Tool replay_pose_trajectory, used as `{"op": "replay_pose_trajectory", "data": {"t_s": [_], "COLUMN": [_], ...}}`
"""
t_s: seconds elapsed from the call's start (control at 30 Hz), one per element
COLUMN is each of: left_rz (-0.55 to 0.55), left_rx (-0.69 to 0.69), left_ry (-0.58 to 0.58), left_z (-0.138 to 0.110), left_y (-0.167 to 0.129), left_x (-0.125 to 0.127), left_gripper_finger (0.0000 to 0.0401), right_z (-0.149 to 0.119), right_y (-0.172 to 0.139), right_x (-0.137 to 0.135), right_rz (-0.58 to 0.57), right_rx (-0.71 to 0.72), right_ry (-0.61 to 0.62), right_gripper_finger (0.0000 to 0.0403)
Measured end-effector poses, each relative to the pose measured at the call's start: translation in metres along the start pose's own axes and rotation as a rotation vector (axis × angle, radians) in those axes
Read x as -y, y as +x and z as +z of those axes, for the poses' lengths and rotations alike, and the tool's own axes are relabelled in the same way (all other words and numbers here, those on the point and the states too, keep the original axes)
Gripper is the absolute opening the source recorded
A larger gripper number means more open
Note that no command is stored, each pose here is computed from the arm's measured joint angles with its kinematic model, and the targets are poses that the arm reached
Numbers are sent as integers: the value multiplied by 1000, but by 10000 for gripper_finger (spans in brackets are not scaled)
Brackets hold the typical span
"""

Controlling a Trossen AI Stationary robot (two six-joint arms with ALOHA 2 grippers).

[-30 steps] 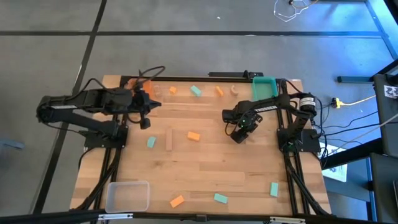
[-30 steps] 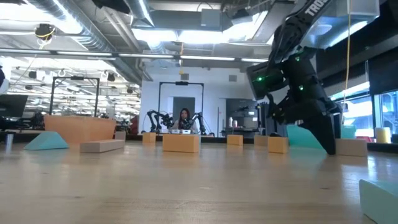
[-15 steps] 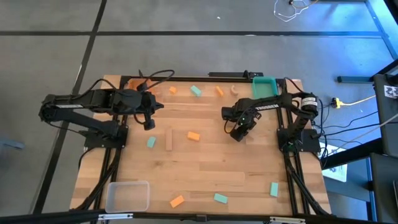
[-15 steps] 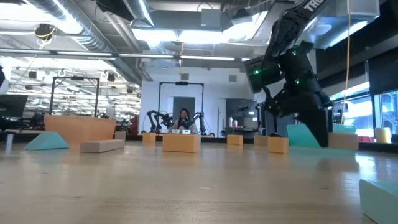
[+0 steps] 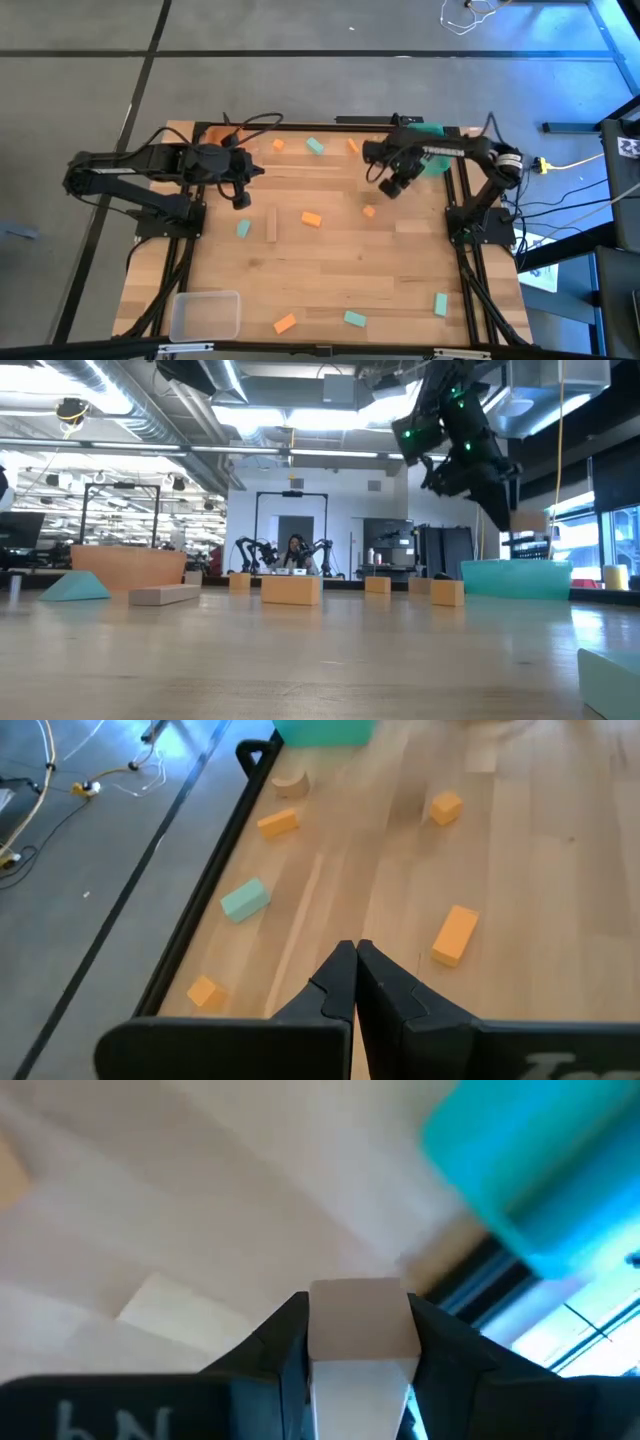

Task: Sort & place blocks by color
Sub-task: Put the brown block into the blue bin

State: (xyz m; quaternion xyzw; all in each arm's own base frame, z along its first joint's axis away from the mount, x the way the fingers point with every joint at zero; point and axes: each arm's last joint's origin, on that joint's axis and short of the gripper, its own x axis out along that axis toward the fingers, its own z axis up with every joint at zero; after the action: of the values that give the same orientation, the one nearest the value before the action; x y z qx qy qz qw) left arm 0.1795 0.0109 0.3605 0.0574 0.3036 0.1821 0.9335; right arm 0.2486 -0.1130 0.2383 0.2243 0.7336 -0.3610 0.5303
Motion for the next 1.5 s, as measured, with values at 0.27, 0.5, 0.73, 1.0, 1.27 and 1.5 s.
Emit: {"op": "replay_pose_trajectory", "data": {"t_s": [0.27,0.5,0.73,1.0,1.27,1.5], "left_rz": [26,10,13,13,15,21], "left_rx": [-36,-59,-61,-62,-62,-63], "left_ry": [57,39,28,28,29,29], "left_z": [2,2,3,3,3,3], "left_y": [15,24,27,27,27,27], "left_x": [-1,-5,-8,-8,-8,-8], "left_gripper_finger": [0,0,0,0,0,0], "right_z": [12,30,41,42,39,39], "right_y": [-9,11,41,71,86,88], "right_x": [57,96,126,135,133,132], "right_rz": [22,41,114,181,233,232], "right_rx": [52,98,129,137,122,122], "right_ry": [156,278,401,449,458,457], "right_gripper_finger": [130,130,130,130,152,180]}}
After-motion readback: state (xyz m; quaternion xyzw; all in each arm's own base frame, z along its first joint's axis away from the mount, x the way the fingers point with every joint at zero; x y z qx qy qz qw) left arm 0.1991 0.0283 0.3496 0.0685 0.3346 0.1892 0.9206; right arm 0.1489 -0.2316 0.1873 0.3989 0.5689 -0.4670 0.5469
